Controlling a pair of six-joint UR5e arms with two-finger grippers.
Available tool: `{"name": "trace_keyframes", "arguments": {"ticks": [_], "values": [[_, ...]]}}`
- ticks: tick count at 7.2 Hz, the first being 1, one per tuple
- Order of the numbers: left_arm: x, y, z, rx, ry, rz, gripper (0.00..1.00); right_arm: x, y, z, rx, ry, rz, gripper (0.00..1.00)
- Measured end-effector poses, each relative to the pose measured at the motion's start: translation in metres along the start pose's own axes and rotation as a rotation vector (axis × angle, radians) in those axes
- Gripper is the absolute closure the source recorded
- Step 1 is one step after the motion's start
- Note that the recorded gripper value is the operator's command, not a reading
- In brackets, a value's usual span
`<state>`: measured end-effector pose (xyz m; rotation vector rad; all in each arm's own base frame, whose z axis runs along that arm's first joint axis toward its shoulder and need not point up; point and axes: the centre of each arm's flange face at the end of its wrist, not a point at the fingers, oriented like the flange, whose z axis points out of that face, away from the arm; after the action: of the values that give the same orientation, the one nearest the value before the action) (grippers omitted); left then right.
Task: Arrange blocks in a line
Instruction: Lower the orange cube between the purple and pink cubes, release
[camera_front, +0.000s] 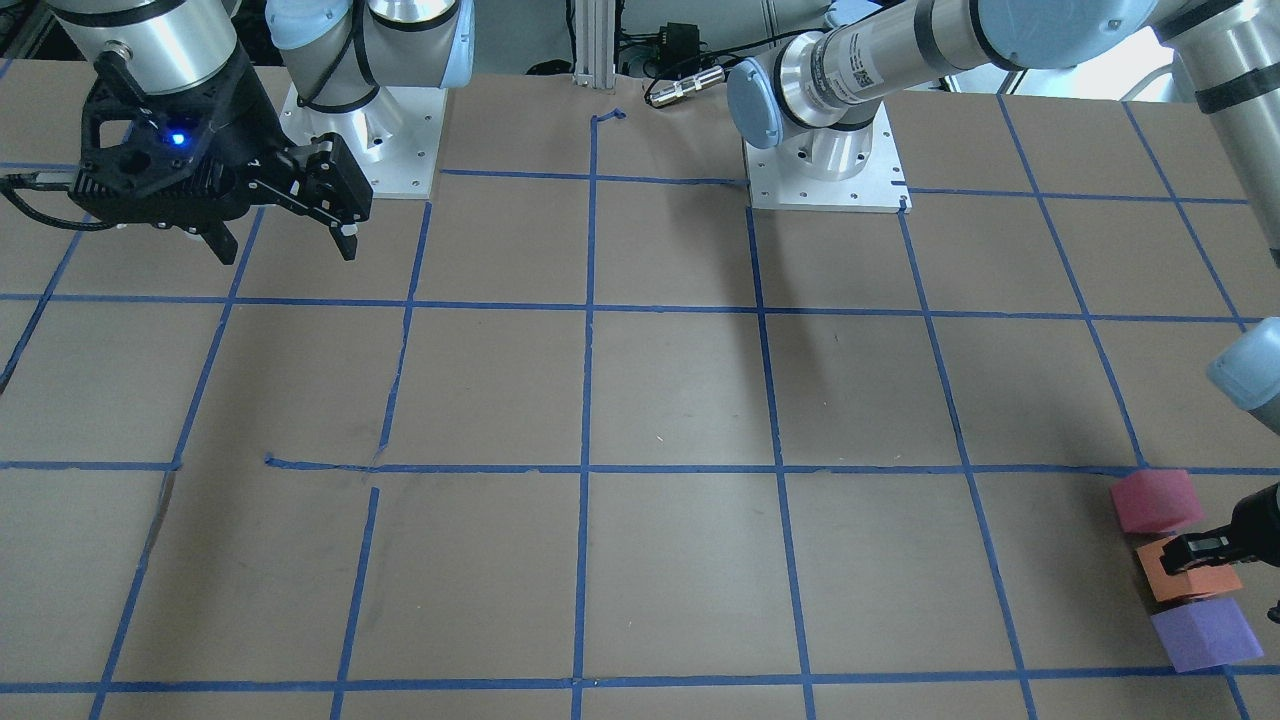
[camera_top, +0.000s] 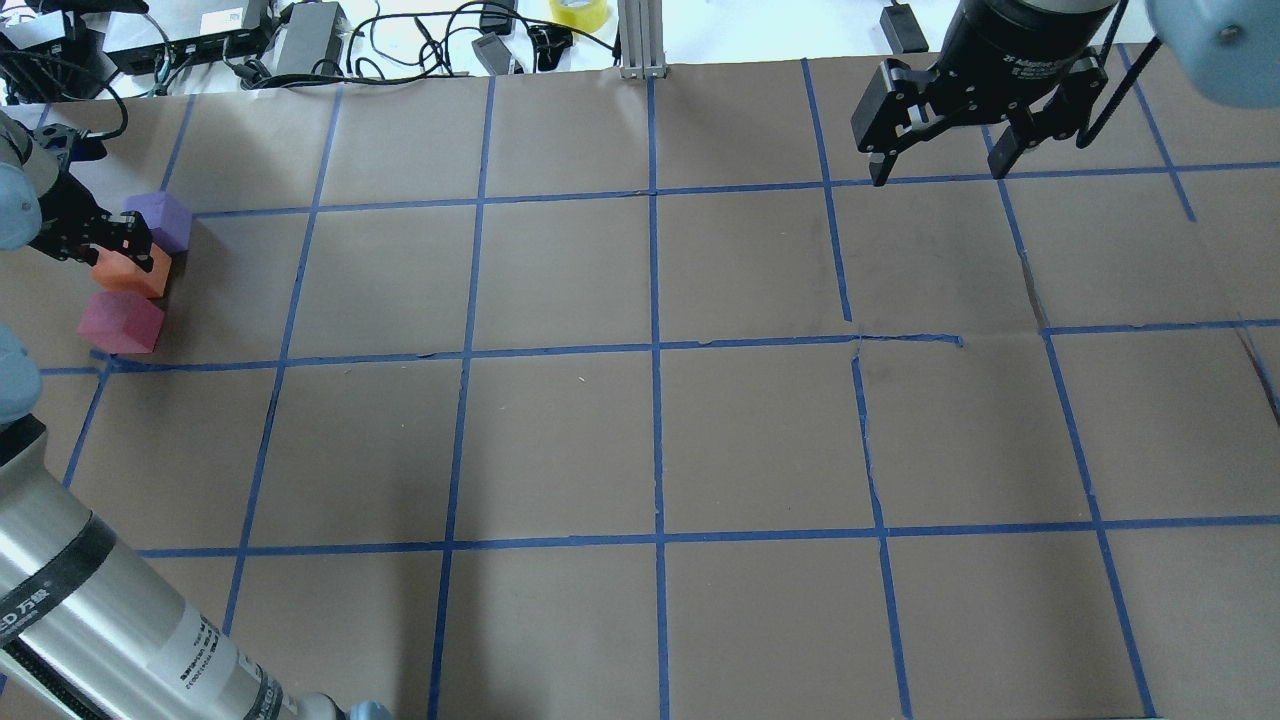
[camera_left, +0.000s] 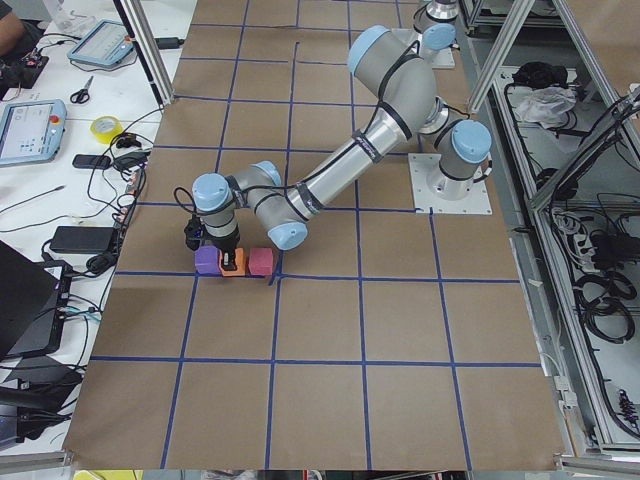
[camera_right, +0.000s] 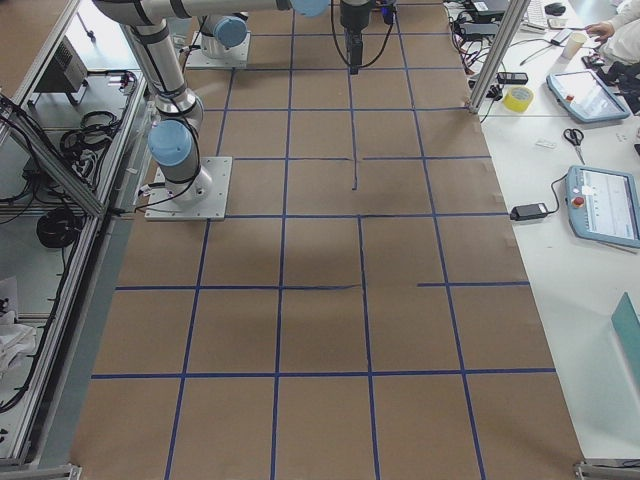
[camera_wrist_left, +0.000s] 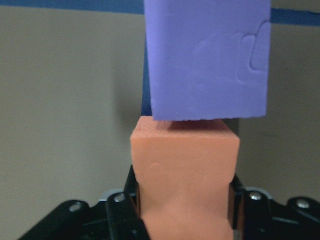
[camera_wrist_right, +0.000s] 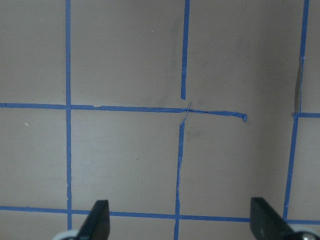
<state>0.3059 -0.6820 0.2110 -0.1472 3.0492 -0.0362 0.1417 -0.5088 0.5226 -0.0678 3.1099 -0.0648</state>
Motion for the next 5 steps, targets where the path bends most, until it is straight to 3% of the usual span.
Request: {"name": "trace_keyframes", "arguments": {"ticks": [4, 5], "values": [[0.0020, 0.0007, 0.0051, 0.001, 0.024, -0.005, 1.00, 0.0002, 0.0007, -0.0009, 0.000, 0.000, 0.000, 0.00], [0.0032, 0.0012, 0.0065, 0.001, 0.033, -0.006, 0.82, 0.0001, 0.0008, -0.0011, 0.001, 0.000, 0.000, 0.00]]}}
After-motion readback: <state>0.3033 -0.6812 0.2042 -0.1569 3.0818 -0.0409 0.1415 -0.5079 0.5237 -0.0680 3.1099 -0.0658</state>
